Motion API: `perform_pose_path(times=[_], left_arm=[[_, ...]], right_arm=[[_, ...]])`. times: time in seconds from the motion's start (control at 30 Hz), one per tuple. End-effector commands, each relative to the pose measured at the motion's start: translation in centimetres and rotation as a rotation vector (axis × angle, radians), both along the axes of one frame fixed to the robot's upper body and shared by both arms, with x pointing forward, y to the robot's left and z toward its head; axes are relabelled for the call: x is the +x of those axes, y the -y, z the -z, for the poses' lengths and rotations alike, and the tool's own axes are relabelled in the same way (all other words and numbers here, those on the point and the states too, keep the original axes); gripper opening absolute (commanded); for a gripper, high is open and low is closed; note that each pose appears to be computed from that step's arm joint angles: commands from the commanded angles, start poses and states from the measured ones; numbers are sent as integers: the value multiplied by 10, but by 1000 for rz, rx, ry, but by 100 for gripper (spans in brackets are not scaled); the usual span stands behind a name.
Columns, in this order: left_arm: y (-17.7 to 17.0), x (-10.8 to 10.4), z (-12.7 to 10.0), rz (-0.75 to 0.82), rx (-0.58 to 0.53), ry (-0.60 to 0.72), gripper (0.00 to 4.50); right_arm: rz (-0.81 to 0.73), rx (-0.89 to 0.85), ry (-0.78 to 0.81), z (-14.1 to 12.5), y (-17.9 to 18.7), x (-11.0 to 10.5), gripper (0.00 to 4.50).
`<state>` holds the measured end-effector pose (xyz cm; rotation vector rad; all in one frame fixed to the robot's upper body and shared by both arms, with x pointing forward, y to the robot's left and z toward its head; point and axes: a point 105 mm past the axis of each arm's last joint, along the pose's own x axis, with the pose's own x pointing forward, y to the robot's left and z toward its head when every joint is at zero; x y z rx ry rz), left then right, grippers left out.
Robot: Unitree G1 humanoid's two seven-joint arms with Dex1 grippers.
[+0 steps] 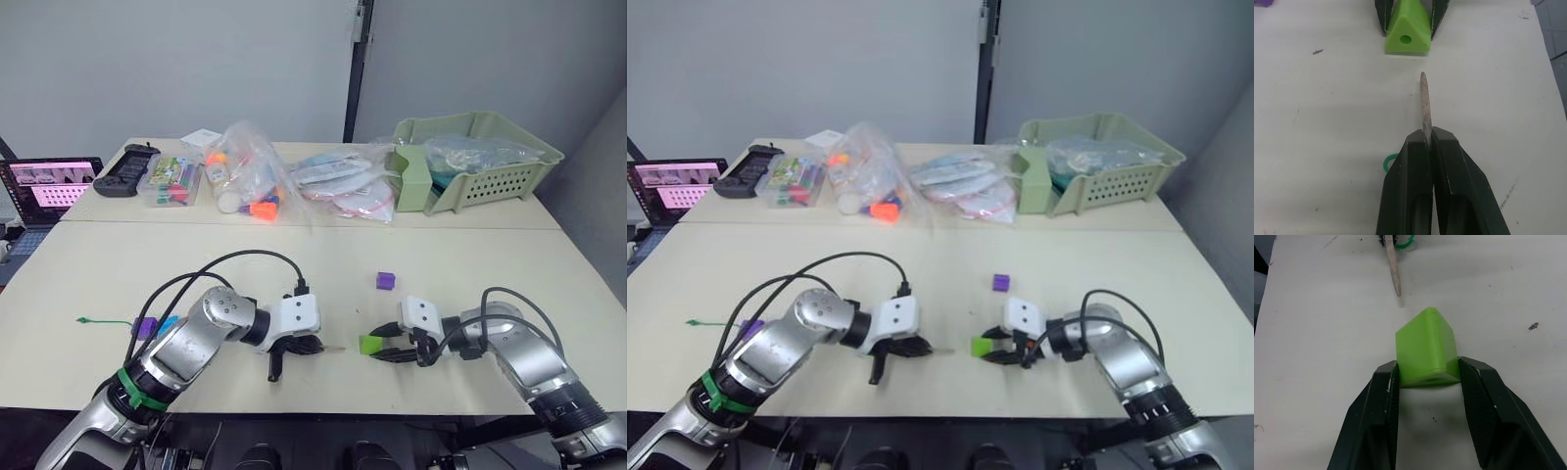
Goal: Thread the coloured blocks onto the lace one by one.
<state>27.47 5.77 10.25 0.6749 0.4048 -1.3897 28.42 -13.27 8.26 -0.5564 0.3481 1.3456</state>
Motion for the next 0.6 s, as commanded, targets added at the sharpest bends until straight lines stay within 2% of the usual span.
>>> perform_pose_path(times=[0.03,0.6], left_arm=[[7,3,-9,-9,-4,60,0],[19,6,-13,-9,0,70,0]], right_arm=[[-4,-25,-6,5,-6,-6,132],[8,-108,2,2,-16,-6,132]])
